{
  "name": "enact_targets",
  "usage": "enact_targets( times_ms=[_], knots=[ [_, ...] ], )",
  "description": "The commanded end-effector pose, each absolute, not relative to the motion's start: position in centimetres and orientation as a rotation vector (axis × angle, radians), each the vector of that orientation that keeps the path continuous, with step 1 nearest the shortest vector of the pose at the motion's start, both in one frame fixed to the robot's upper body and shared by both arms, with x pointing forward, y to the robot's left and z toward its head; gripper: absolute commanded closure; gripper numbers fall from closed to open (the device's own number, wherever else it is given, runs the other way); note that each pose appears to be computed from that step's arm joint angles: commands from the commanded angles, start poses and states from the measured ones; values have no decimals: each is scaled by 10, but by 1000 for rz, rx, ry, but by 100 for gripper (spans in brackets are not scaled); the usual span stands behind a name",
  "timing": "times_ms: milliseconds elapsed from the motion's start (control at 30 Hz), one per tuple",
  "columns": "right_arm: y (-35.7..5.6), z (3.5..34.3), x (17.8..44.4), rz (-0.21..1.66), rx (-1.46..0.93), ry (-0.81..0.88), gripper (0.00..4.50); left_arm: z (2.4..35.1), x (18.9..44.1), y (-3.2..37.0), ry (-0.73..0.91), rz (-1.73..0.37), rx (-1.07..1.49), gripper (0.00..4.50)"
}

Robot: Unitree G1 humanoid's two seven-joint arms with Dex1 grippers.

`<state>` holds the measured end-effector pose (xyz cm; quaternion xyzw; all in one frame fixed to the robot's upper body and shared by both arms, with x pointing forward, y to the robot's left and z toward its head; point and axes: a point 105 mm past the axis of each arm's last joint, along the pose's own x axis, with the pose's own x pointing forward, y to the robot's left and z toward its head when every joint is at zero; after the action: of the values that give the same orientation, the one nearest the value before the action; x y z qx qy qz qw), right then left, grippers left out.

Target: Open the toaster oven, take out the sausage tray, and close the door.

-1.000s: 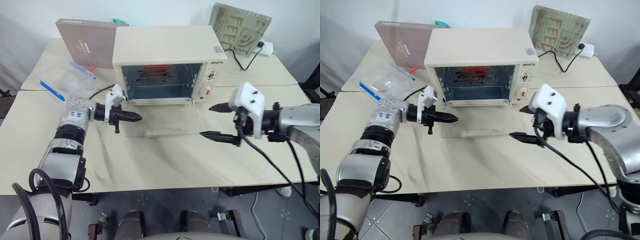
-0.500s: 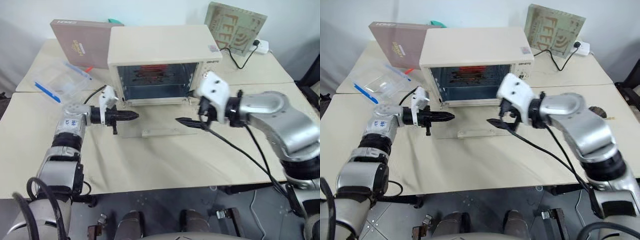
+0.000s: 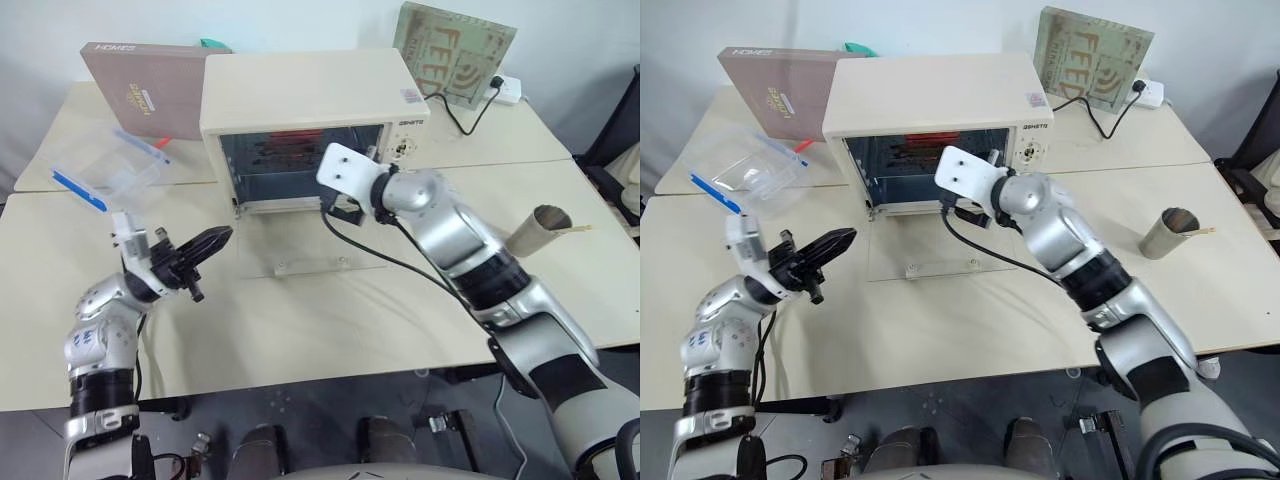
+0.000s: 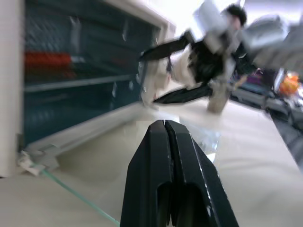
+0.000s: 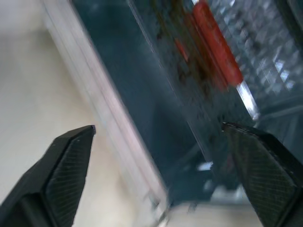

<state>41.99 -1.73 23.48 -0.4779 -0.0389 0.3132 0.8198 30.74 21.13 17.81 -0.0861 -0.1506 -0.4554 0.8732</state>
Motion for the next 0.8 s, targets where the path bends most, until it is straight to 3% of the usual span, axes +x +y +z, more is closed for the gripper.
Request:
enact_targets(
  times_ms=[33,333,433,500,600,800],
  knots=[
    [3,236,432,618,-1140,-174,0,184,289,228,-372,-889,-198,447],
    [20,222,449,570,-1271,-234,0,194,292,253,-360,-699,-239,447],
    [18,227,455,513,-1284,-239,0,198,289,254,-362,-708,-252,395],
    [17,229,458,478,-1309,-243,0,202,287,254,-389,-697,-219,336],
    [19,230,459,471,-1320,-253,60,202,285,251,-391,-710,-217,241],
    [21,230,460,459,-1359,-270,256,204,286,249,-409,-714,-221,66]
  ],
)
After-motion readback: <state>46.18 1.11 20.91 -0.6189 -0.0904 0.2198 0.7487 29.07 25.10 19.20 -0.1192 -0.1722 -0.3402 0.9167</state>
